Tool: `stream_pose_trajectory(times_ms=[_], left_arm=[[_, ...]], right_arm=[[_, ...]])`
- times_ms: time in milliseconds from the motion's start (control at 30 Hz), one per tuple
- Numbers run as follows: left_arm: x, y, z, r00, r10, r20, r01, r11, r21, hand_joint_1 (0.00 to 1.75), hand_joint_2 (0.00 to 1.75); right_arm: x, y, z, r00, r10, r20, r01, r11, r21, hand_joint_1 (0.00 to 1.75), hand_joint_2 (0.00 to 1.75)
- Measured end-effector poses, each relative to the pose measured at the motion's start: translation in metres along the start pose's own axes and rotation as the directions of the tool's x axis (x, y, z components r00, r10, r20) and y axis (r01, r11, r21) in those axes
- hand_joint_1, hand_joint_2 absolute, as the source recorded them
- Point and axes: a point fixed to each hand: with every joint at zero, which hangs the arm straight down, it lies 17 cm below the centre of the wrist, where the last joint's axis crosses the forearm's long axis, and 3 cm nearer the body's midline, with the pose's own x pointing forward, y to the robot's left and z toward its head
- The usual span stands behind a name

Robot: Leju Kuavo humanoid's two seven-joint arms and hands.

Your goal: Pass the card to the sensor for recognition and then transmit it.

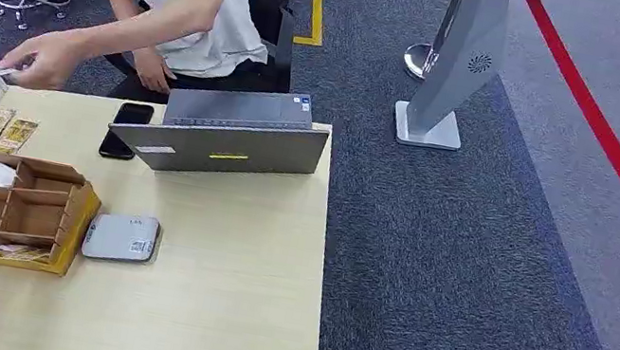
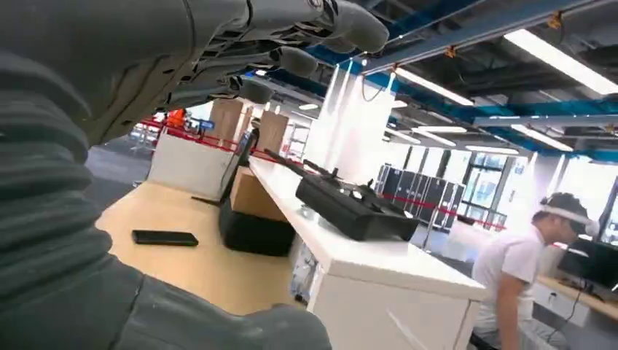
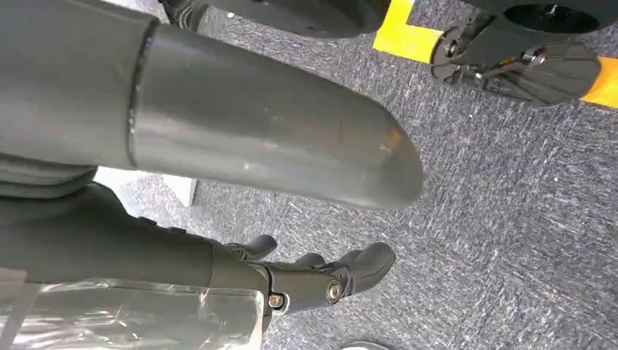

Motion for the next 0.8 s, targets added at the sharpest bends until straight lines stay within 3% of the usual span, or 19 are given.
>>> stream_pose_trajectory(times_ms=[667,700,733,800], left_arm=[[0.01,-0.03,0.0,1.0,0.006,0.015,-0.004,0.996,-0.089,0.0,1.75],[0.011,-0.031,0.001,1.0,0.005,0.016,-0.004,0.996,-0.093,1.61,1.75],[0.011,-0.032,0.001,1.0,0.005,0.017,-0.003,0.995,-0.095,1.75,1.75],[0.013,-0.034,0.002,1.0,0.004,0.022,-0.002,0.995,-0.098,1.75,1.75]], right_arm=[[0.002,0.0,0.0,1.0,0.002,0.004,-0.002,1.0,0.002,0.0,0.0],[0.002,0.0,0.0,1.0,0.002,0.004,-0.002,1.0,0.002,0.0,0.0],[0.001,0.0,0.0,1.0,0.002,0.004,-0.002,1.0,0.002,0.0,0.0],[0.001,0.0,0.0,1.0,0.002,0.004,-0.002,1.0,0.002,0.0,0.0]])
